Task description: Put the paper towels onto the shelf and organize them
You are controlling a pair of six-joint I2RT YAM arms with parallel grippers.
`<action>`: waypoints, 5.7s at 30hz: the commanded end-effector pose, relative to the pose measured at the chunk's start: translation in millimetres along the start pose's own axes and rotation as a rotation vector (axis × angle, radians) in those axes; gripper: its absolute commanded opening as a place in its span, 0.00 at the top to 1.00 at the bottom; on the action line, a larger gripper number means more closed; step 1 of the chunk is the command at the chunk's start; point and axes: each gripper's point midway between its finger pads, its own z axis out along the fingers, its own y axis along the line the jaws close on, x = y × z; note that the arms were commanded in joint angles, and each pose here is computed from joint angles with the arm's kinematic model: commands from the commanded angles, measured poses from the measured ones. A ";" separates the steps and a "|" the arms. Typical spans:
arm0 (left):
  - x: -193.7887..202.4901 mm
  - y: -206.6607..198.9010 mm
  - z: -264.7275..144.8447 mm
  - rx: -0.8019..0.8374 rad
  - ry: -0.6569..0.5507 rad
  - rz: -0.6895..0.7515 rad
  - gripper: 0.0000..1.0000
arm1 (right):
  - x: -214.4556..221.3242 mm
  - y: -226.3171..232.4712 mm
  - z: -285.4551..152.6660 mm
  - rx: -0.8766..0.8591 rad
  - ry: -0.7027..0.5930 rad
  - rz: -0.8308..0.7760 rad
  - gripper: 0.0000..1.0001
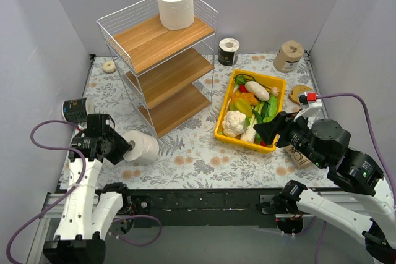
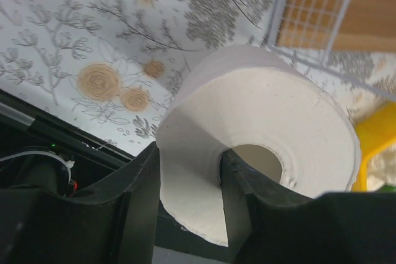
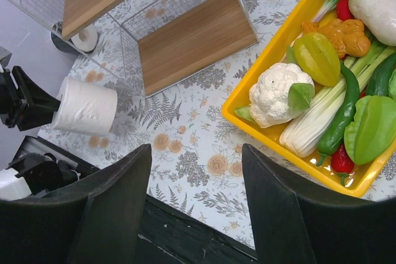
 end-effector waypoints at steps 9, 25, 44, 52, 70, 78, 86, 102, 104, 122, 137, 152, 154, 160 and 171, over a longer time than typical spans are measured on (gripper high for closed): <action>32.8 -50.8 -81.4 0.438 0.054 0.266 1.00 | -27.7 12.4 -17.1 -0.067 -0.098 0.014 0.32; -48.9 -163.2 -237.9 0.806 -0.208 0.273 1.00 | -30.2 9.8 -29.4 -0.072 -0.110 0.016 0.32; -111.5 -258.3 -340.1 1.079 -0.406 0.397 1.00 | -45.0 -0.7 -49.7 -0.030 -0.155 -0.007 0.31; -162.3 -273.6 -323.5 0.964 -0.591 0.335 1.00 | -48.3 -13.3 -62.1 0.020 -0.171 -0.015 0.31; -200.1 -282.9 -284.6 0.810 -0.689 0.326 0.75 | -41.4 -21.1 -50.1 0.061 -0.169 -0.018 0.30; -202.3 -291.1 -277.2 0.821 -0.678 0.322 0.57 | -46.1 -23.7 -55.0 0.074 -0.185 -0.022 0.29; -204.6 -286.8 -285.4 0.823 -0.723 0.336 0.42 | -47.1 -26.3 -59.0 0.077 -0.198 -0.019 0.29; -150.7 -258.2 -327.3 1.000 -0.662 0.405 0.15 | -36.4 -31.8 -60.3 0.082 -0.174 -0.034 0.28; -139.0 -245.6 -305.7 0.968 -0.614 0.397 0.02 | -29.0 -33.5 -60.0 0.082 -0.150 -0.037 0.27; 8.7 -84.5 -179.8 0.899 -0.324 0.308 0.02 | -47.1 -58.6 8.7 0.415 -0.151 -0.107 0.26; 45.2 -84.1 -84.5 0.858 -0.174 0.355 0.02 | 22.9 -190.2 23.8 0.937 0.091 0.096 0.24; 61.4 -92.0 -75.5 0.863 -0.072 0.457 0.02 | 52.7 -289.7 -46.7 1.150 -0.089 0.471 0.25; 63.0 -90.9 -72.5 0.856 -0.062 0.457 0.02 | 58.8 -291.7 -48.2 1.139 -0.119 0.501 0.25; 72.5 -93.4 -56.6 0.813 0.021 0.476 0.02 | 72.0 -294.0 -49.1 1.110 -0.172 0.538 0.25; 70.7 -93.3 -46.7 0.767 0.037 0.463 0.02 | 100.3 -297.2 -72.9 1.261 -0.190 0.616 0.20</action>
